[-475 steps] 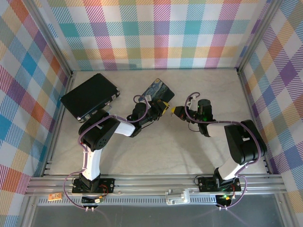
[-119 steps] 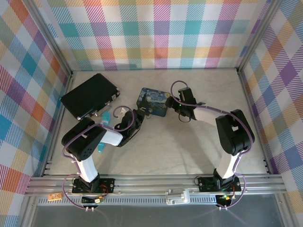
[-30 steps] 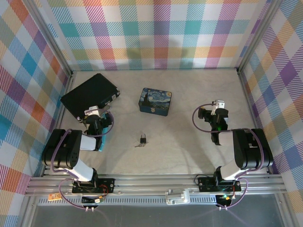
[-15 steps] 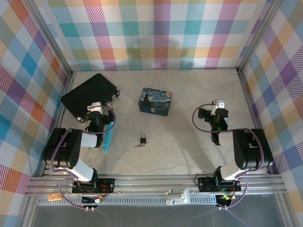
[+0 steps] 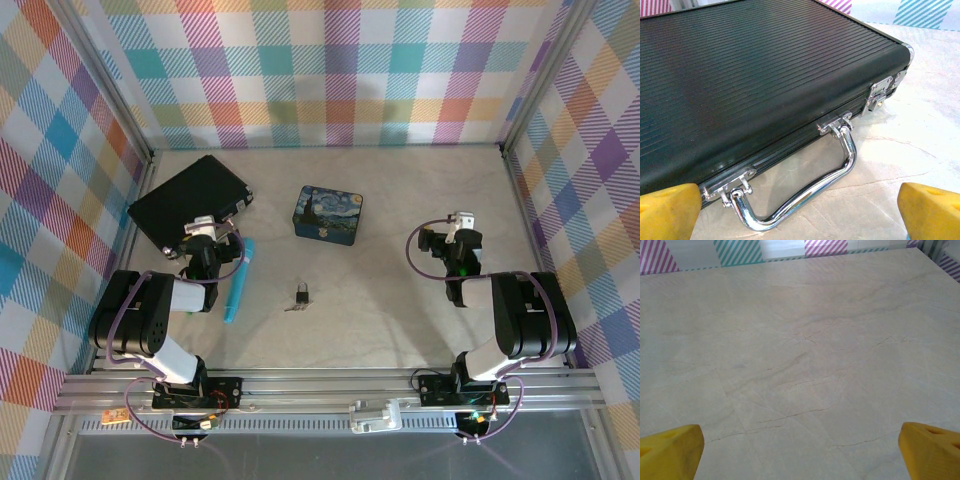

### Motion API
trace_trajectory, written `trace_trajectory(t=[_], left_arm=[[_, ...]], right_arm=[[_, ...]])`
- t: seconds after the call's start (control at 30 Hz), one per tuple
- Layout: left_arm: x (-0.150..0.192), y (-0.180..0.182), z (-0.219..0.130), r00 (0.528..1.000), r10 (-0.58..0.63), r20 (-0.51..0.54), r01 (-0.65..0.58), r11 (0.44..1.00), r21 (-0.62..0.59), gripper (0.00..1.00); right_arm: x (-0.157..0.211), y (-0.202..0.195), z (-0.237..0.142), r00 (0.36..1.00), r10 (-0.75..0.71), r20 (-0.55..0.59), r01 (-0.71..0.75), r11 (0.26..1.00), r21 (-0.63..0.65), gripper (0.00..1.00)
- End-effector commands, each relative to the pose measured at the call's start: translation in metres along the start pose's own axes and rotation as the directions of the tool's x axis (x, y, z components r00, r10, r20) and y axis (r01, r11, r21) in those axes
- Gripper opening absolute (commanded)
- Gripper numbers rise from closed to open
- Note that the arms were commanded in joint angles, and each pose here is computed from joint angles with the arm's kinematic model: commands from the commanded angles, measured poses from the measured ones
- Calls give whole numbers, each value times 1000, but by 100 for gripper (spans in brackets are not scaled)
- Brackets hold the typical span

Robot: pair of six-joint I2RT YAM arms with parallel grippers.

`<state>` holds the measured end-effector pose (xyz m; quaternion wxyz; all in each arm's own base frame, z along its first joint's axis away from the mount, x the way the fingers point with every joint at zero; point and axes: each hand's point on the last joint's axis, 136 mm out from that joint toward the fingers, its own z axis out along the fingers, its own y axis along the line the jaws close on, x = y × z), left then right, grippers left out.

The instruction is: Unlock the padlock with the key

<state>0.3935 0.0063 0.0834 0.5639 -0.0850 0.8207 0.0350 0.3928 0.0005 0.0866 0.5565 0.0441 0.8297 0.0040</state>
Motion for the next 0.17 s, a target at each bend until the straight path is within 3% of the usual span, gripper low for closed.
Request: trace_trajectory(t=[0.0,0.13], left_arm=[[-2,-2,2,1000,13,1,-13,1000,3,100],[-1,-2,2,1000,15,0,-15,1000,3,100]], right_arm=[[-7,3,2,1000,-7,20,8,1000,-23,99],[-7,3,1,1000,-9,22,10,1000,-24,99]])
